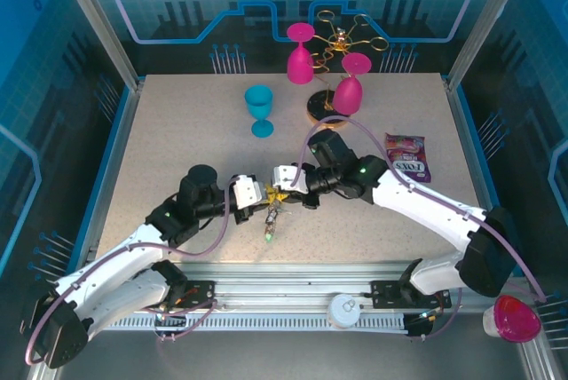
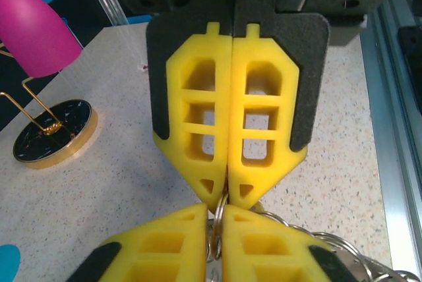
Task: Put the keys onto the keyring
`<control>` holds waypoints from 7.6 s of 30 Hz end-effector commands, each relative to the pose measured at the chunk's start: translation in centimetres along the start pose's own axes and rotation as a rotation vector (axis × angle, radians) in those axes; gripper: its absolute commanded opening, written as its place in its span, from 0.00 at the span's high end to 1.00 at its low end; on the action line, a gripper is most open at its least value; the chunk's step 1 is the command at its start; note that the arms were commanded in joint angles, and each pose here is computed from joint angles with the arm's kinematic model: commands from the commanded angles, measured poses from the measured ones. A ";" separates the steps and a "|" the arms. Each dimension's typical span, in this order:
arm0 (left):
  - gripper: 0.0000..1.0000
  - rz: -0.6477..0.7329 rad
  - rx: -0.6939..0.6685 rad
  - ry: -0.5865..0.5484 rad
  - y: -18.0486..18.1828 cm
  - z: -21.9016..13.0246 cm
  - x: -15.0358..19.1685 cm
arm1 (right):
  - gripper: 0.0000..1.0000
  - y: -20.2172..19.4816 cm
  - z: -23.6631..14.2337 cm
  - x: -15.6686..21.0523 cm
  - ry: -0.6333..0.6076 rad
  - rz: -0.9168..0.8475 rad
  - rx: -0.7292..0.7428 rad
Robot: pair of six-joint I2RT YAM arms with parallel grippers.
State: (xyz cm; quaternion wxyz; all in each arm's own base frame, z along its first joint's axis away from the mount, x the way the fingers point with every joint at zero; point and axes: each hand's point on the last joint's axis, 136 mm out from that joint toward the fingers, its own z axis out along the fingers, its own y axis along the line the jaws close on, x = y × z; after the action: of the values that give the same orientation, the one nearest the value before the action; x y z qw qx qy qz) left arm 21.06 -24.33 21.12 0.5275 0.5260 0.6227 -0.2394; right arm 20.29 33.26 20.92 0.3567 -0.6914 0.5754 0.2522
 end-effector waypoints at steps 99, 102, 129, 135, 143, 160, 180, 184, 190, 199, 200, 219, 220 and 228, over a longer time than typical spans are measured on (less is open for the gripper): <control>1.00 0.020 0.008 -0.201 -0.2 -0.2 -3.5 | 0.65 0.6 -3.5 -1.3 -0.229 0.156 0.022; 1.00 0.020 0.016 -0.210 -0.4 -0.2 -3.5 | 0.65 0.4 -3.0 -0.6 -0.217 0.178 0.029; 1.00 0.045 0.033 -0.242 -1.0 -0.7 -4.0 | 0.99 1.5 -2.6 0.1 -0.240 0.187 -0.037; 1.00 0.042 0.041 -0.300 -1.0 -1.1 -5.3 | 1.00 0.5 -1.8 1.8 -0.181 0.245 -0.008; 1.00 0.036 0.045 -0.374 -0.9 -1.3 -6.8 | 0.94 0.8 -1.6 -0.2 -0.262 0.260 -0.072; 1.00 0.011 0.062 -0.325 -1.0 -0.2 -5.0 | 0.76 0.4 -3.2 -1.6 -0.353 0.137 0.029; 0.87 -0.001 -0.005 -0.145 0.4 0.4 -2.6 | 1.00 1.2 -3.2 -1.8 -0.254 0.052 0.017; 0.87 0.024 0.029 -0.040 0.2 0.6 -1.7 | 1.00 1.9 -2.5 -1.6 -0.173 0.028 -0.025; 0.93 0.067 0.090 0.047 -0.3 0.8 -1.1 | 1.00 2.2 -2.0 -2.1 -0.077 -0.006 -0.065; 1.00 0.109 0.152 0.061 -1.3 0.7 -1.4 | 1.00 0.6 -2.2 -2.7 -0.004 0.048 -0.033; 1.00 0.113 0.134 0.049 -1.0 0.7 -1.5 | 1.00 0.6 -2.3 -2.8 -0.012 0.052 -0.028; 1.00 0.077 0.029 -0.182 -0.6 0.1 -3.3 | 0.70 -0.3 -2.4 0.9 -0.162 0.230 0.067; 1.00 0.077 0.034 -0.186 -0.8 0.1 -3.3 | 0.70 -0.3 -2.4 0.9 -0.164 0.231 0.065; 1.00 0.083 0.017 -0.209 -0.6 -0.2 -3.7 | 0.87 0.0 -2.6 0.5 -0.186 0.235 0.034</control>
State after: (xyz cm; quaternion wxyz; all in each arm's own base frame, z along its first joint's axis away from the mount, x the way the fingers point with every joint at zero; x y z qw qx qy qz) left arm 20.62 -25.57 22.24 0.5644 0.5329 0.5732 -0.2625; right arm 20.26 30.97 21.55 0.3837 -0.5896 0.6295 0.3299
